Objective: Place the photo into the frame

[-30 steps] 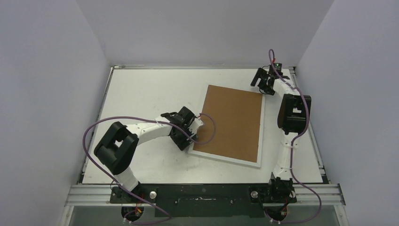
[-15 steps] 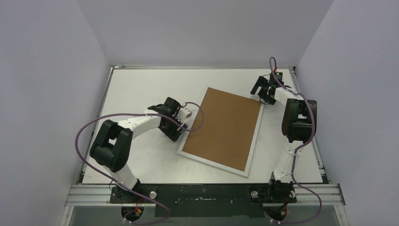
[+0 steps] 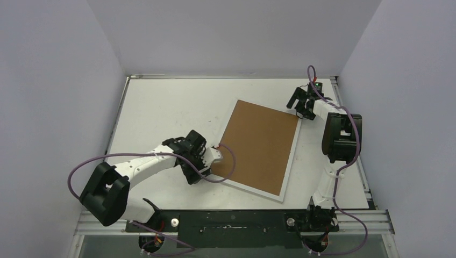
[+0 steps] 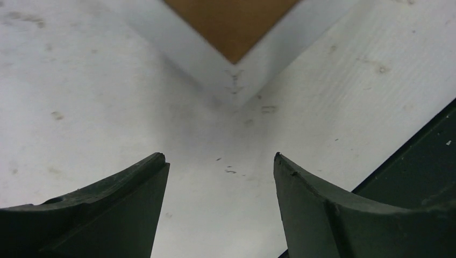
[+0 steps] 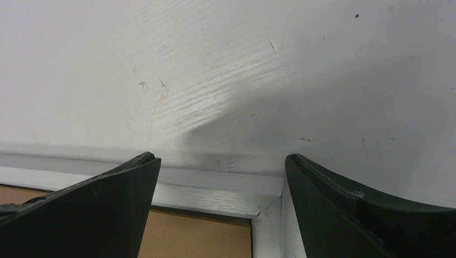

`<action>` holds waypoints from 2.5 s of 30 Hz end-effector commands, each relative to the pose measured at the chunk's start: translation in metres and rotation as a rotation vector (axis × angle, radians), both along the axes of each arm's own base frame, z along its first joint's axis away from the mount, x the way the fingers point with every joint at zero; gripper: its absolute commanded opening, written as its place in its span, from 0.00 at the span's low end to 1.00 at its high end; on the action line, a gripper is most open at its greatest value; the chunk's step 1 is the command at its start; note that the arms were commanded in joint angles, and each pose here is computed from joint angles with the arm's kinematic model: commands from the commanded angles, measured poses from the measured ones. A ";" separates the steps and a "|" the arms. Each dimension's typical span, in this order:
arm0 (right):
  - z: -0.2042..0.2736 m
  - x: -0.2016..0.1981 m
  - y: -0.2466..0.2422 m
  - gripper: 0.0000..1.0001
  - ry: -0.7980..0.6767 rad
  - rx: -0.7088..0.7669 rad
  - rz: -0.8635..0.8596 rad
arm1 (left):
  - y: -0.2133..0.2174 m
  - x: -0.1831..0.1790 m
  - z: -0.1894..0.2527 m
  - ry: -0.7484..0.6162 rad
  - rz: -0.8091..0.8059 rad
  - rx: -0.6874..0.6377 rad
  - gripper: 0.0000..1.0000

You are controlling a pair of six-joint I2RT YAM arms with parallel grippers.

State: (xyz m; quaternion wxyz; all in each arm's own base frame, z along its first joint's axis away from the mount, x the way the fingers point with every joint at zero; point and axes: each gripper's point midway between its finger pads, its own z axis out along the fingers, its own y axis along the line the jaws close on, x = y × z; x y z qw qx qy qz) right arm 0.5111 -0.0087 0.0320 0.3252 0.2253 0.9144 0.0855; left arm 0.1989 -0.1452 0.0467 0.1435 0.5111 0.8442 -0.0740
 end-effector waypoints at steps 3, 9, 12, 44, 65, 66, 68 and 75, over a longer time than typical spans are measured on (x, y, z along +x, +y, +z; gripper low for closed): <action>-0.001 -0.018 -0.003 0.91 0.079 -0.017 -0.017 | -0.017 0.005 -0.011 -0.086 -0.019 0.033 0.70; -0.006 -0.024 0.003 0.92 0.092 0.000 0.002 | -0.026 0.029 -0.011 -0.207 0.063 0.021 0.70; -0.011 -0.032 0.006 0.93 0.107 0.003 0.009 | -0.031 0.030 -0.015 -0.212 0.082 0.009 0.70; -0.012 -0.158 0.069 0.97 0.168 0.090 0.118 | 0.031 0.139 0.000 -0.449 0.466 0.069 0.70; 0.089 -0.207 0.079 0.93 -0.019 0.032 0.158 | 0.074 0.226 0.012 -0.362 0.763 0.003 0.69; 0.099 -0.192 0.074 0.92 -0.048 0.035 0.151 | 0.072 0.217 0.013 -0.343 0.760 -0.006 0.69; 0.114 -0.164 0.061 0.91 -0.086 0.057 0.138 | 0.070 0.200 0.013 -0.297 0.748 -0.026 0.69; 0.114 -0.074 0.023 0.90 -0.154 0.094 0.041 | 0.062 0.158 0.000 -0.186 0.694 -0.051 0.69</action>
